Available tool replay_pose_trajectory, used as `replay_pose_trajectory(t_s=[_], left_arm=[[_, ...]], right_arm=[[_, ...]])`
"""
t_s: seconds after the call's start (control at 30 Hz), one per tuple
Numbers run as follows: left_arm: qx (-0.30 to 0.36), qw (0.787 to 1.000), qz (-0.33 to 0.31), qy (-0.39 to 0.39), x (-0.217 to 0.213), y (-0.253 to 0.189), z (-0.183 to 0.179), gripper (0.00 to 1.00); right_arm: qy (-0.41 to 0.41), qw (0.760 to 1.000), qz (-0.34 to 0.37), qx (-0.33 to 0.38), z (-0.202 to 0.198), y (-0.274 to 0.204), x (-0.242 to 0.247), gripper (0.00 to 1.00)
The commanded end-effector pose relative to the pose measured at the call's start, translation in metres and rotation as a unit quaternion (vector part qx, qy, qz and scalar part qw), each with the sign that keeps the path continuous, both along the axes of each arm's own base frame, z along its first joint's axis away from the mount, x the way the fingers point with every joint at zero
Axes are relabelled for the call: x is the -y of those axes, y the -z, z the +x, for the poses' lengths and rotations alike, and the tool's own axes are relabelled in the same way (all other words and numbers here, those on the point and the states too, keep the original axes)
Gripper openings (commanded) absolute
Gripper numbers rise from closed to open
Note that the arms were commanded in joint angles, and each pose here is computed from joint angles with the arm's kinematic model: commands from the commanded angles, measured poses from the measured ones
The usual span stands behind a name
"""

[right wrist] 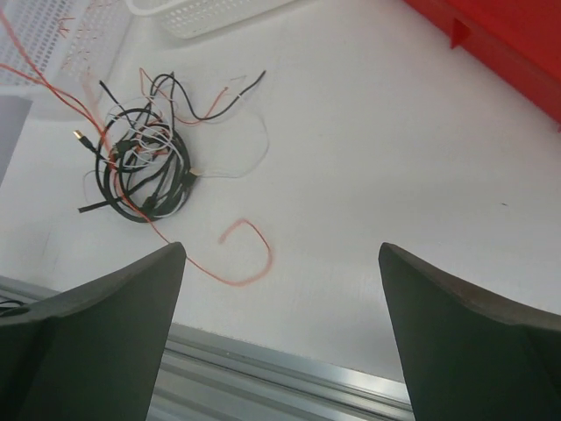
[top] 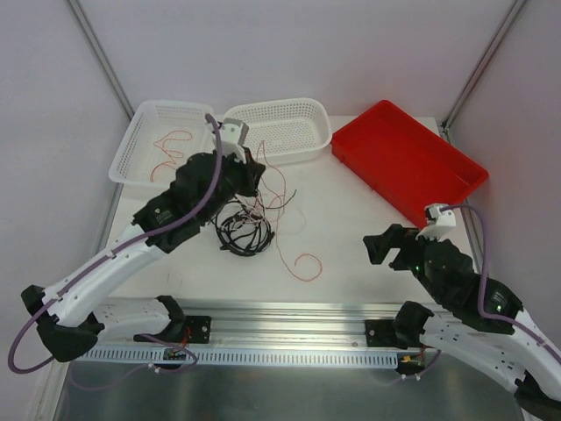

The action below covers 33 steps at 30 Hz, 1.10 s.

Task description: Untangle the cables

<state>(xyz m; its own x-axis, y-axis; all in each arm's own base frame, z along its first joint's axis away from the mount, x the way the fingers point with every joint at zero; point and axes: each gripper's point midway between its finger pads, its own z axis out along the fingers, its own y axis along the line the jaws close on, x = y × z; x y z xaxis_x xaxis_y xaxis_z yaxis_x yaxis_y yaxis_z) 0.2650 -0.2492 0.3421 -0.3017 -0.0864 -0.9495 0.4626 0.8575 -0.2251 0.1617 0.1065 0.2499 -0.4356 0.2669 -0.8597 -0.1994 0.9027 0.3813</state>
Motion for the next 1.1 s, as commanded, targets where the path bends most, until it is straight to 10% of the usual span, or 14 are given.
replay_pose_trajectory(t_s=[0.0, 0.53, 0.9, 1.07], left_arm=[[0.044, 0.999, 0.026, -0.016, -0.026, -0.045, 0.019, 0.0], [0.215, 0.945, -0.05, -0.243, -0.188, -0.251, 0.128, 0.0], [0.031, 0.912, -0.067, -0.403, -0.325, -0.073, 0.256, 0.01], [-0.074, 0.901, -0.045, -0.426, -0.359, 0.037, 0.282, 0.21]], right_arm=[[0.034, 0.999, -0.041, -0.012, -0.005, 0.026, 0.027, 0.97], [0.014, 0.997, -0.062, -0.049, -0.017, 0.069, 0.028, 0.97], [0.009, 0.995, -0.074, -0.066, -0.015, 0.096, 0.02, 0.97], [0.006, 0.992, -0.089, -0.085, -0.015, 0.11, 0.016, 0.97]])
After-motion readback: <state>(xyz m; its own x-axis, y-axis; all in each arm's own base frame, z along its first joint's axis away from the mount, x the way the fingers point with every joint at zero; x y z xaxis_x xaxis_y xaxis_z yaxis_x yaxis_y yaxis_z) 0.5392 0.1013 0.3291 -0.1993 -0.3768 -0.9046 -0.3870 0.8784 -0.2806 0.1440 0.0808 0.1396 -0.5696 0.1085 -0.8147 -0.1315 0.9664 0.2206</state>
